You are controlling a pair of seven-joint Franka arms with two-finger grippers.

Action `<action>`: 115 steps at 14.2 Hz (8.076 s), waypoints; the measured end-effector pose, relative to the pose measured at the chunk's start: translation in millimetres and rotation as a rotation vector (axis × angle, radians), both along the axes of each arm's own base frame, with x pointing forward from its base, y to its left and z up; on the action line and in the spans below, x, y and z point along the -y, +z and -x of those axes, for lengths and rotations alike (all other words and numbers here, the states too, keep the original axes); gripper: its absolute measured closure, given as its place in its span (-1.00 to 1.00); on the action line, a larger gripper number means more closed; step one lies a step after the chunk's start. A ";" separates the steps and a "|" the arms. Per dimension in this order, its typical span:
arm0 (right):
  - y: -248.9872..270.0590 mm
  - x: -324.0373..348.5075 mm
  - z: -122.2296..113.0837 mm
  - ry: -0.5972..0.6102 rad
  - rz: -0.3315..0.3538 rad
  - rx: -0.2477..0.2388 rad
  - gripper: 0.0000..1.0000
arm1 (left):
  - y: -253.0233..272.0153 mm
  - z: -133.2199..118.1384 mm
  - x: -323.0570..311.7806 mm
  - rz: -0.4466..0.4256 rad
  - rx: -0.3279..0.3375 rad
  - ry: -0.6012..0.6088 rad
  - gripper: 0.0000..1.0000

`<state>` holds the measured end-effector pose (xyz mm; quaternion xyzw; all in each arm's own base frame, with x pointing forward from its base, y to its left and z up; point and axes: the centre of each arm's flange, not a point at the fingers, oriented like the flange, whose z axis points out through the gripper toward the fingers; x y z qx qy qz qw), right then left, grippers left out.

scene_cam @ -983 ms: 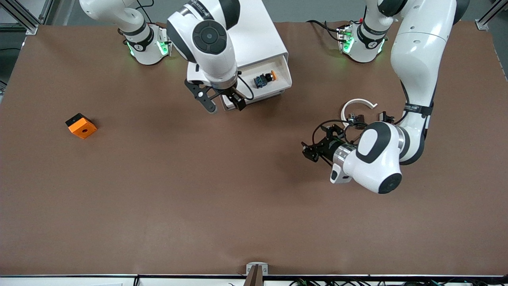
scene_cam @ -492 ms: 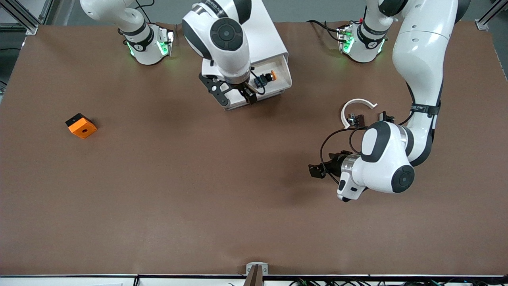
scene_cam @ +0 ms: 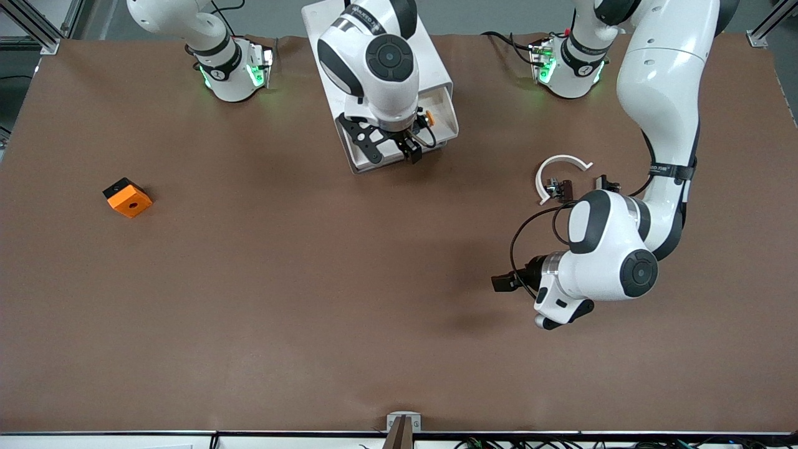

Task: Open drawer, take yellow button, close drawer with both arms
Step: 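Close the right gripper on the blue-based push button, then lift the button out with the right gripper toward the orange block, then set the button on the table while the left gripper pushes the drawer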

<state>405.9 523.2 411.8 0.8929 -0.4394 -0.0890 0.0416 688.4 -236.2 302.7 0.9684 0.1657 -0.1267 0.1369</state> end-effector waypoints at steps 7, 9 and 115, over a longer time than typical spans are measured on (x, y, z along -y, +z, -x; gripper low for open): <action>-3.3 -12.6 14.3 0.001 -0.004 -0.017 -1.00 | -0.7 -1.0 -3.6 -0.002 -0.001 0.005 -1.00; -8.2 -16.6 18.6 0.004 0.003 -0.021 -1.00 | -0.9 -1.0 -3.9 -0.002 -0.001 0.005 -1.00; -139.8 642.6 -247.9 0.835 -0.027 0.141 -1.00 | 77.4 304.5 290.0 -0.220 0.083 -0.102 -1.00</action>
